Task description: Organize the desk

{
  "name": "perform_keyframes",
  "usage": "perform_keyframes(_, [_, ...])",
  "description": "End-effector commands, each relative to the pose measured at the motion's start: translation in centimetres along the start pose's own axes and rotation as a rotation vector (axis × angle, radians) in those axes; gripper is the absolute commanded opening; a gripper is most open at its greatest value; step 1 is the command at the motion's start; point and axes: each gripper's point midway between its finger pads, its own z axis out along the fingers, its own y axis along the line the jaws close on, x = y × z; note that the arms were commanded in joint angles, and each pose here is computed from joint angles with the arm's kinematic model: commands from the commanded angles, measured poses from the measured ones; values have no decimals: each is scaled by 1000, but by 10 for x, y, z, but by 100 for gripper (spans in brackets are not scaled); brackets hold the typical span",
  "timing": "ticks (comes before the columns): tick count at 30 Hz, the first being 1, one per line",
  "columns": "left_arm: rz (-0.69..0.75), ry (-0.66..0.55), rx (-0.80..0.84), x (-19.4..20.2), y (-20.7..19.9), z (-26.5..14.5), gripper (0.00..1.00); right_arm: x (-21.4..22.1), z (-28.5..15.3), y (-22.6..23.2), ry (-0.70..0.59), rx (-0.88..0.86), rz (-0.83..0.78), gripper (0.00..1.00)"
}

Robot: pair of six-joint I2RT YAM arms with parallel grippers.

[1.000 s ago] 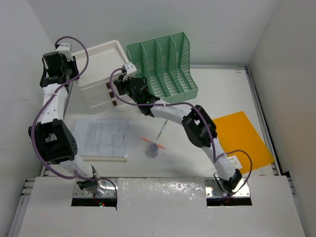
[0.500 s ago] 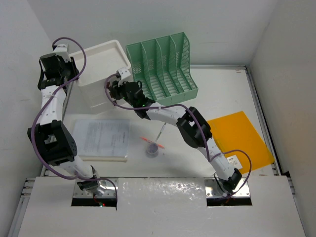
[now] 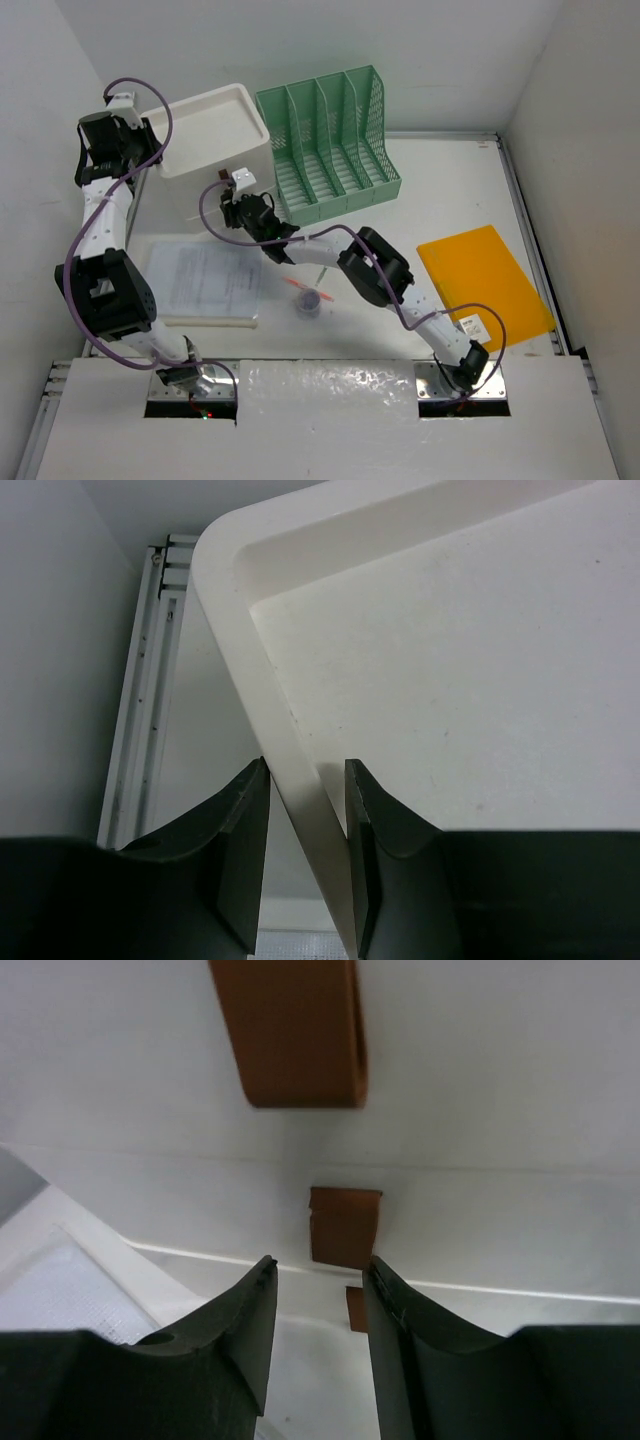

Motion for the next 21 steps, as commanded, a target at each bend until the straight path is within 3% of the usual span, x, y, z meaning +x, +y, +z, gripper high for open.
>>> perform_keyframes(1, [-77, 187, 288, 50, -67, -23, 15, -60, 14, -25, -174, 114, 22, 38])
perform_keyframes(16, [-65, 186, 284, 51, -65, -20, 15, -114, 1, -20, -303, 145, -37, 37])
perform_keyframes(21, [-63, 187, 283, 51, -65, -20, 15, -115, 4, -19, -305, 150, -39, 35])
